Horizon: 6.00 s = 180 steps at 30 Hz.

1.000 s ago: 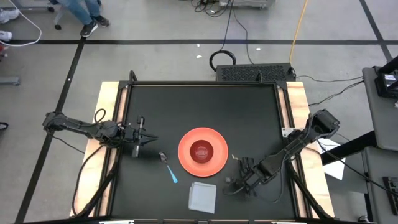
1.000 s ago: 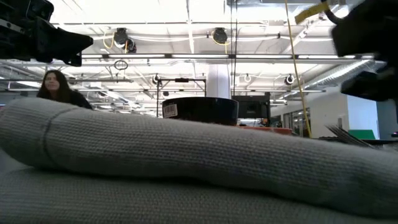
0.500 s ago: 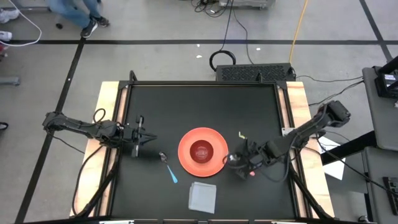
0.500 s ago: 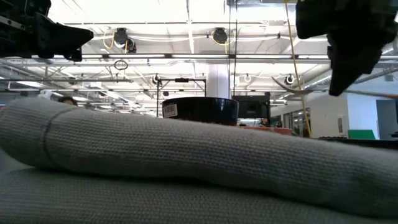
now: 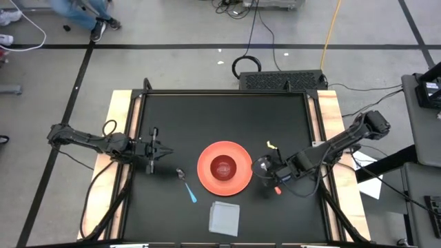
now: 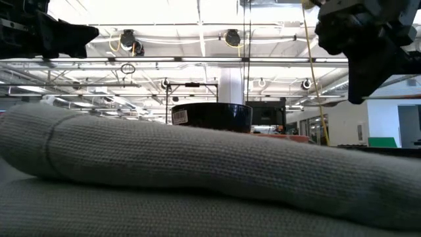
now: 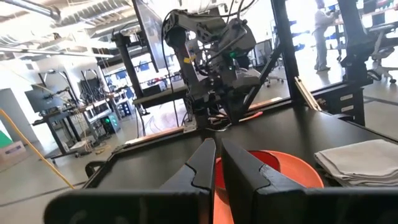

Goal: Set table place
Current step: Put the orange fork to the right of the orange plate, then put the blue spoon into the brown bowl

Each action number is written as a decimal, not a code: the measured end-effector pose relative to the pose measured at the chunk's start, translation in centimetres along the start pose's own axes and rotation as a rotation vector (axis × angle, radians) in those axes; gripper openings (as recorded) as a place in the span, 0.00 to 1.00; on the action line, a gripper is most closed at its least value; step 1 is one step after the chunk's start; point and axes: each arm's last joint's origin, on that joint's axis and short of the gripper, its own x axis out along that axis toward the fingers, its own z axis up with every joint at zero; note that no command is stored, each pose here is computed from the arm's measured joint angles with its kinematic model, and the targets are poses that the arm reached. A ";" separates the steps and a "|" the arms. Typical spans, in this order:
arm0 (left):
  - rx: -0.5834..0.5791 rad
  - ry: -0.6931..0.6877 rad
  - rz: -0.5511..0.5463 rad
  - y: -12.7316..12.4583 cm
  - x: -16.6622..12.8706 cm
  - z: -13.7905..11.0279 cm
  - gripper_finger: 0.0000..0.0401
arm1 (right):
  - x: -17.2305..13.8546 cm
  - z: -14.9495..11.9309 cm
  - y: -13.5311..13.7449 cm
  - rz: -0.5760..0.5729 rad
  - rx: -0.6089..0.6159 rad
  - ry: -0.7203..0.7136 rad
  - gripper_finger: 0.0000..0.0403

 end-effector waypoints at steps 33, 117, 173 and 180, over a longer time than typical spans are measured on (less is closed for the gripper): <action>0.079 0.004 0.005 0.0 0.0 0.0 0.08 | 4.7 0.7 -0.1 -0.077 0.333 -0.123 0.00; 0.022 -0.006 0.010 0.0 0.0 0.1 0.08 | 9.6 1.1 -1.2 -0.048 0.312 -0.012 0.04; 0.049 0.020 0.042 0.1 0.0 -0.1 0.08 | -2.2 -1.0 -1.7 0.086 -0.664 -0.700 0.28; 0.123 0.055 0.148 0.4 0.0 -0.1 0.08 | -4.1 -1.4 0.2 0.132 -1.001 -0.869 0.23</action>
